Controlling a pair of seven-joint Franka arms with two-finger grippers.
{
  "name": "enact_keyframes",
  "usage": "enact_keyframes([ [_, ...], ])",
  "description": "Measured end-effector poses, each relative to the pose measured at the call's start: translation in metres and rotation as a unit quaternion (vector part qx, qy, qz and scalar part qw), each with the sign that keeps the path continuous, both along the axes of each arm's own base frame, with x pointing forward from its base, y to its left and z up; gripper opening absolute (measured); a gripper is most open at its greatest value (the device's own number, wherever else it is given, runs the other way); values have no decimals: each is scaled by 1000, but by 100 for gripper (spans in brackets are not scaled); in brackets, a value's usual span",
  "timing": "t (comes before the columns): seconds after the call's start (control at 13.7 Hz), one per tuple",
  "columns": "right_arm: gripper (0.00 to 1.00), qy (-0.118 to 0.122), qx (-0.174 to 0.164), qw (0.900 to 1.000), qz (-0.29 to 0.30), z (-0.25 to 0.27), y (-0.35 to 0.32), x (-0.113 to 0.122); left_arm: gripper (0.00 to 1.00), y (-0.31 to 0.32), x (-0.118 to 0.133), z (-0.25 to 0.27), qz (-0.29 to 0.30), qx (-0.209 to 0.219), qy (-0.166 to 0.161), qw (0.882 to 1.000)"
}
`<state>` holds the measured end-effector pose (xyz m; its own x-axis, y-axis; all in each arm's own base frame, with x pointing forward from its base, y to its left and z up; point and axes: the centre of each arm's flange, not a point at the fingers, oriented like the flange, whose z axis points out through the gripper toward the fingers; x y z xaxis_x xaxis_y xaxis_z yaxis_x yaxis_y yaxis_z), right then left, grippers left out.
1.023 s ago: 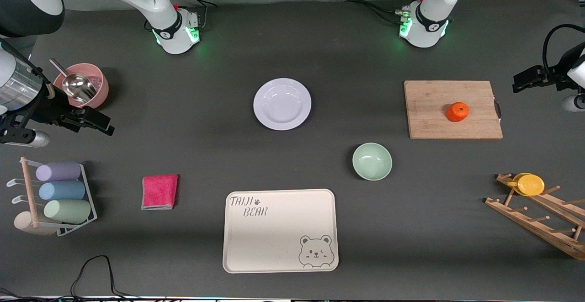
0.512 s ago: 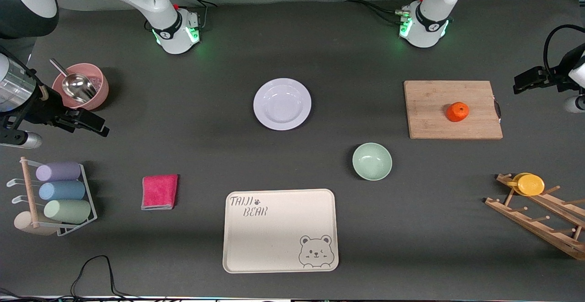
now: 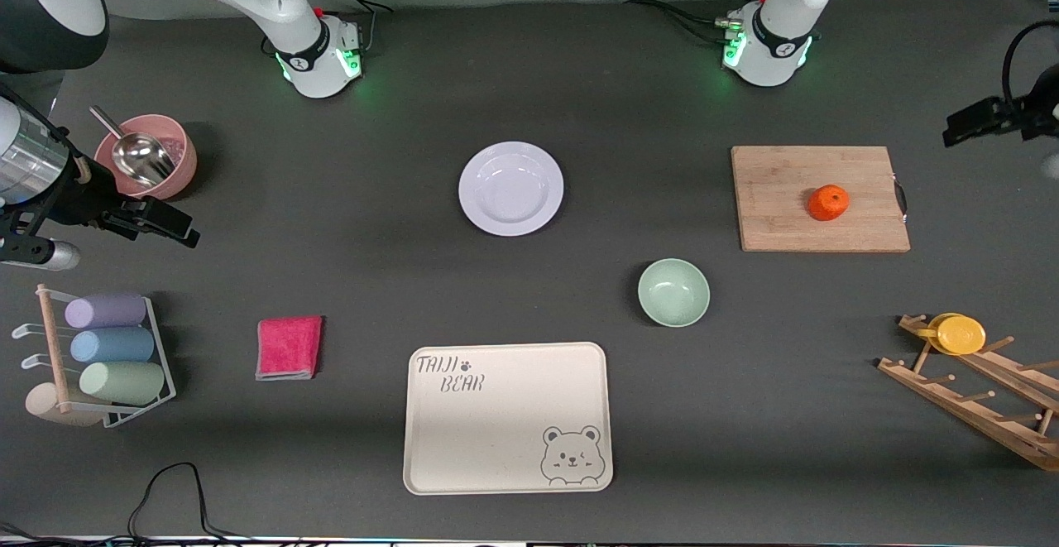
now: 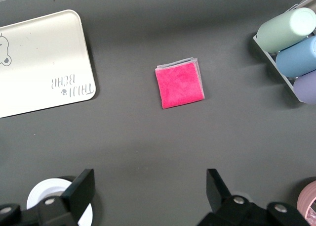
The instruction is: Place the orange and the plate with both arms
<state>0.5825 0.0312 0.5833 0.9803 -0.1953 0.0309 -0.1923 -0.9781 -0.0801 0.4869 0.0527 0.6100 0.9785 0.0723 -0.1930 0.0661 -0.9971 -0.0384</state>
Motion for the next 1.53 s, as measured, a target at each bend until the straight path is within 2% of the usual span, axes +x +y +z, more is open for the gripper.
enact_keyframes([
  [0.22,100,1,11,1000,4,0,7,-1,100,15,-66,-4,14,-15,6,1000],
  [0.37,100,13,48,999,-10,-3,9,-2,100,17,-87,-14,16,-20,9,1000],
  [0.51,100,32,76,996,-43,-13,-19,0,100,16,-87,-32,13,-16,10,1000],
  [0.66,100,59,79,994,-54,-38,-29,5,100,15,-80,-71,9,-11,9,1000],
  [0.8,100,106,76,991,-35,-70,-4,10,100,15,-73,-125,1,1,9,1000],
  [0.95,100,128,71,989,-16,-87,21,11,100,12,-65,-177,-5,5,14,1000],
  [1.02,100,141,84,986,-1,-93,27,10,100,12,-61,-201,-6,6,15,1000],
  [1.1,100,152,124,980,24,-102,33,9,100,14,-58,-224,-5,7,15,1000],
  [1.24,100,169,212,961,51,-139,35,8,100,19,-59,-272,-1,7,8,1000],
  [1.53,100,207,293,933,34,-198,34,-3,100,16,-70,-335,-5,7,-7,1000],
])
